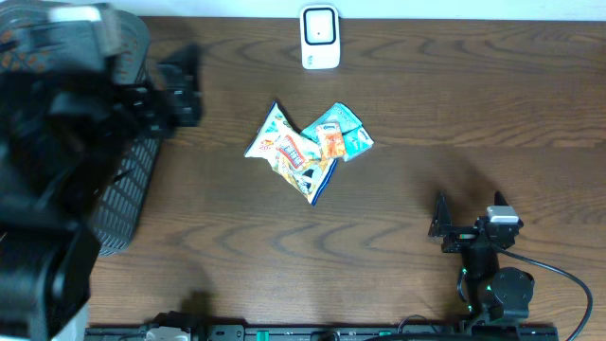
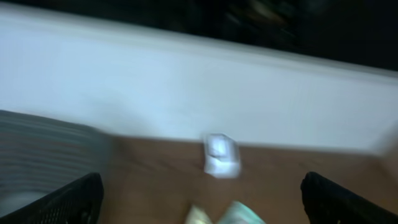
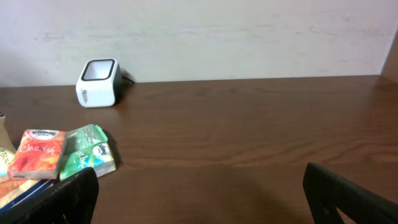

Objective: Scan the item barcode
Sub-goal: 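Move the left gripper back into the grey basket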

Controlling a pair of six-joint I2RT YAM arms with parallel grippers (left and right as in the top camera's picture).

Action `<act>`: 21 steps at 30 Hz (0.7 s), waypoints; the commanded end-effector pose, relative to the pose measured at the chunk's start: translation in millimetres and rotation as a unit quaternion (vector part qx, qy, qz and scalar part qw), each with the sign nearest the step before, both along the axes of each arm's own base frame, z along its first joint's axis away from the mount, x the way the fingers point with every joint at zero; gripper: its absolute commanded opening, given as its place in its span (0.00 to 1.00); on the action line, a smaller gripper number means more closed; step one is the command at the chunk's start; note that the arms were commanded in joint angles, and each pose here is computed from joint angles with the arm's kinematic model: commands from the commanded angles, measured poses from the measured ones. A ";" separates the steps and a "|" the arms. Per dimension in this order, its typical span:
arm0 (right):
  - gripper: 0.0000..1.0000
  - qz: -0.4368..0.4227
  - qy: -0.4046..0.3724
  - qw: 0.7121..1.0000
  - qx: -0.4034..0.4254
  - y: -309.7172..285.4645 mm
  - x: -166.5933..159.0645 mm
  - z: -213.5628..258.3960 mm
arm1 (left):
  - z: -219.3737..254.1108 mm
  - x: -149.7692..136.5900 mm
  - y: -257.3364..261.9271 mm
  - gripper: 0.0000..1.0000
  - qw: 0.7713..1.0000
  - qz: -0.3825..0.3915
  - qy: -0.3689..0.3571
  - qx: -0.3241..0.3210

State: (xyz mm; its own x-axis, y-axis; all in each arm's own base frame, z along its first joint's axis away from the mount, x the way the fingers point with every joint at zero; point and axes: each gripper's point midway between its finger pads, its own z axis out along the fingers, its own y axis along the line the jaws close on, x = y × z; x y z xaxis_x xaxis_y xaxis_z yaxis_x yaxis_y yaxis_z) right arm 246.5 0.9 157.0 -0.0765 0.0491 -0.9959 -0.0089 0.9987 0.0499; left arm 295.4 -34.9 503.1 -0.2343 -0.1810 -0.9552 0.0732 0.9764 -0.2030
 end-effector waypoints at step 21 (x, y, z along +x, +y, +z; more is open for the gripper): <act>0.99 -0.002 0.002 1.000 0.002 -1.1 -0.1 -1.4 | -84.2 -15.2 259.8 0.99 0.864 0.472 0.171 0.044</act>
State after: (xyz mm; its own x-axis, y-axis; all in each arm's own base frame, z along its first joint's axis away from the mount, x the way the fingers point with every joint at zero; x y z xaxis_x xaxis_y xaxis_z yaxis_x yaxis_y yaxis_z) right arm 246.5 1.0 157.0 -0.0766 0.0495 -0.9958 -0.0092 0.9987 0.0503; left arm 283.0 198.0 448.1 -0.3036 -0.2663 -0.9148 -0.7405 0.6701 0.0507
